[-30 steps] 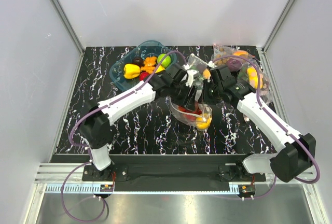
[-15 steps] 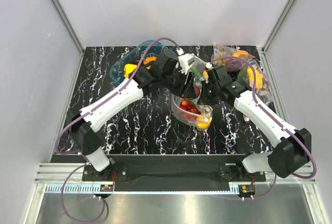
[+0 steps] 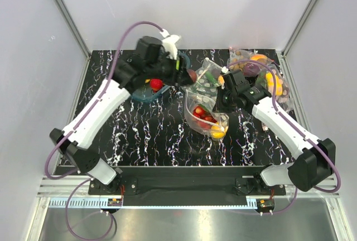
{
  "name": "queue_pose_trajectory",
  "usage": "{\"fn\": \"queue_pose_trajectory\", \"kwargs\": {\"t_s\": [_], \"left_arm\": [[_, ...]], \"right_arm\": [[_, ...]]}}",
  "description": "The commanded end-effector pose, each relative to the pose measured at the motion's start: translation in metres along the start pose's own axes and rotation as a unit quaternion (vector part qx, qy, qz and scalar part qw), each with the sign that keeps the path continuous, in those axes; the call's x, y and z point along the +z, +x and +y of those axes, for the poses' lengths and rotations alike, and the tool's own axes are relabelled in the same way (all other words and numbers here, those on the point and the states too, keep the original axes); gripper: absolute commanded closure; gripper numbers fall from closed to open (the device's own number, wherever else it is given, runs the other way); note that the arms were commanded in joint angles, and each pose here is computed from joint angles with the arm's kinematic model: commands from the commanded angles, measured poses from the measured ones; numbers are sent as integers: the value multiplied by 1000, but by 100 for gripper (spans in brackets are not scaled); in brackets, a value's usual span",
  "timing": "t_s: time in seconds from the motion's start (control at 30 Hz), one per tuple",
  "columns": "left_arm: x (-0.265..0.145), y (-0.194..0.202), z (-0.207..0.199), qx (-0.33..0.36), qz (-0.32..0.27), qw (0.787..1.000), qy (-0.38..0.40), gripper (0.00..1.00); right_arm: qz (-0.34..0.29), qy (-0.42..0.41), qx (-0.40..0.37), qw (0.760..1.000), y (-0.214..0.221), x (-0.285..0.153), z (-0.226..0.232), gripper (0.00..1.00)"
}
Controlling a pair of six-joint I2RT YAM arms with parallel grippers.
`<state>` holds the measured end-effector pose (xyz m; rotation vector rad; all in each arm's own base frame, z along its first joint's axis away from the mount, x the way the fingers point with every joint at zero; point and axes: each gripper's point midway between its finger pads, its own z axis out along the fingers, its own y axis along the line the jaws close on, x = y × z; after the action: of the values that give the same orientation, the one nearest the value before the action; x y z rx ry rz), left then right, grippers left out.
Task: Open the zip-top bag and remove the fake food
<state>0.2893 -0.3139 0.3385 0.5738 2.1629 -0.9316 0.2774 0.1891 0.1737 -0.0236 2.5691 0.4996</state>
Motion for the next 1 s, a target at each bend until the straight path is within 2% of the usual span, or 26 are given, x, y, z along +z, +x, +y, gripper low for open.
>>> {"fn": "queue_pose_trajectory", "kwargs": {"t_s": [0.0,0.07,0.23,0.43,0.53,0.67,0.87,0.97], "left_arm": [[-39,-31,27,1,-53,998,-31,71],[-38,-34,54,-6,-56,996,-63,71],[-8,-24,165,-52,-32,978,-201,71],[13,-9,257,-94,-10,955,-280,71],[19,-1,280,-98,-9,953,-288,69],[30,23,317,-100,25,944,-312,68],[43,54,338,-120,73,934,-328,68],[43,69,344,-130,86,927,-341,62]], "right_arm": [[-33,-7,-8,999,-16,-19,9,100],[-40,-8,-8,999,-18,-22,10,100],[-44,-10,-11,999,-22,-21,11,100],[-46,-14,-17,999,-28,-19,15,100],[-42,-11,-22,999,-29,-15,15,100],[-40,-14,-29,999,-34,-11,18,100],[-37,-6,-36,999,-39,-5,18,100],[-35,0,-38,999,-40,-4,16,100]]}}
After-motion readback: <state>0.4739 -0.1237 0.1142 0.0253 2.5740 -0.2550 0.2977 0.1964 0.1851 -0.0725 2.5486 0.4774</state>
